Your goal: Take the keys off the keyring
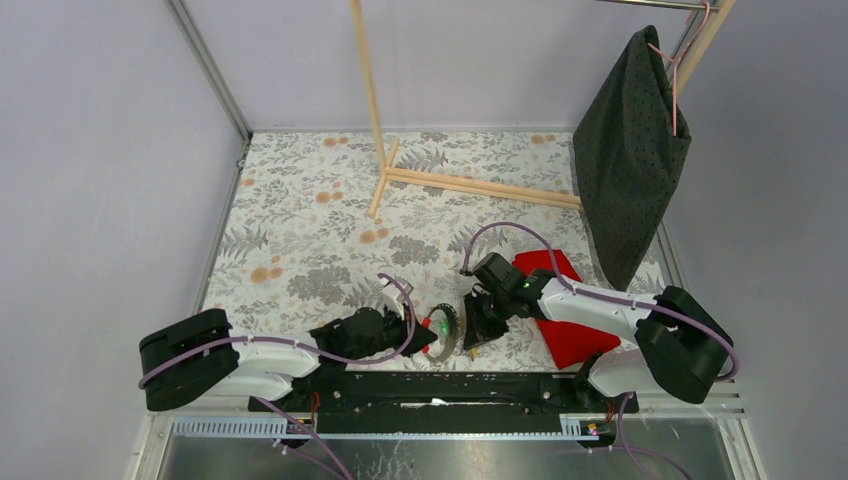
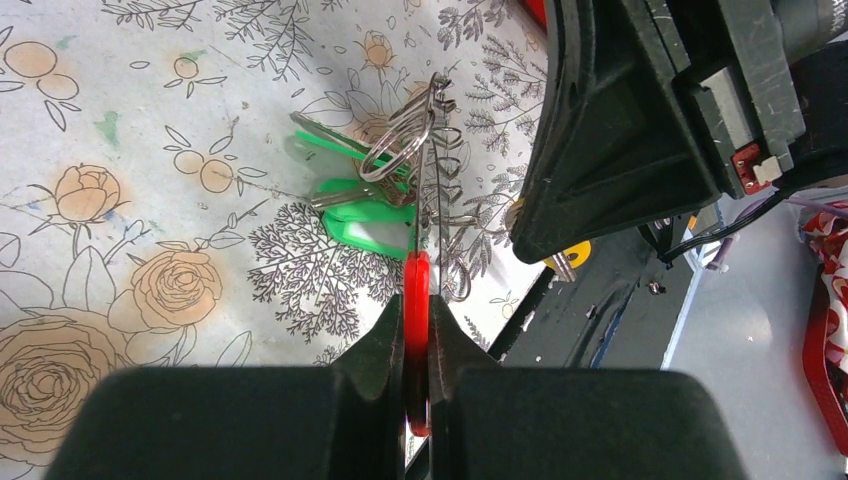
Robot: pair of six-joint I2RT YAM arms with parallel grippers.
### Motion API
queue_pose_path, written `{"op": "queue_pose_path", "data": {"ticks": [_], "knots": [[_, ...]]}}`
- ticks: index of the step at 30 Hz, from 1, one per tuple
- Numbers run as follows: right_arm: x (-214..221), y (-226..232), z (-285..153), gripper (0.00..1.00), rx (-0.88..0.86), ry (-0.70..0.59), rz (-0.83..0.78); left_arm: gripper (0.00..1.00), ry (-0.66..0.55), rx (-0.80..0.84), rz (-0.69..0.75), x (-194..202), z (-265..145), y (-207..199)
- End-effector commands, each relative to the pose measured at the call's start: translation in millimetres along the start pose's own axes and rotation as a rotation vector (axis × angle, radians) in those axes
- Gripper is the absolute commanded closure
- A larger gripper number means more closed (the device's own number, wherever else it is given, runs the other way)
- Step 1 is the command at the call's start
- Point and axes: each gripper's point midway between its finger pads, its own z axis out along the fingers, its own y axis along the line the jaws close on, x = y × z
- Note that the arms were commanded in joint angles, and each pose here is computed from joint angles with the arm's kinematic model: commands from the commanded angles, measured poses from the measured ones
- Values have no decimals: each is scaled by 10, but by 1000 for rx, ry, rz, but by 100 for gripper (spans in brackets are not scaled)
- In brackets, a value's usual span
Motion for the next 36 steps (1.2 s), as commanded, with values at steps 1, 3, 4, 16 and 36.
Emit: {"op": "queue_pose_path", "data": {"ticks": [1, 3, 4, 16, 36], "knots": [[-85, 114, -129, 100, -24, -26, -22, 100, 112, -193, 61, 351, -104, 507], [-98, 120, -151, 100, -17, -28, -26, 100, 114, -205, 55, 353, -104, 523], [-112, 135, -162, 100, -19, -30, -29, 100, 117, -214, 49, 357, -105, 538], [-52, 274, -169, 100, -83, 32, -71, 73, 130, -255, -44, 328, -84, 540], [-267, 276, -168, 100, 42, -61, -203, 54, 38, 114, -690, -290, -300, -155]]}}
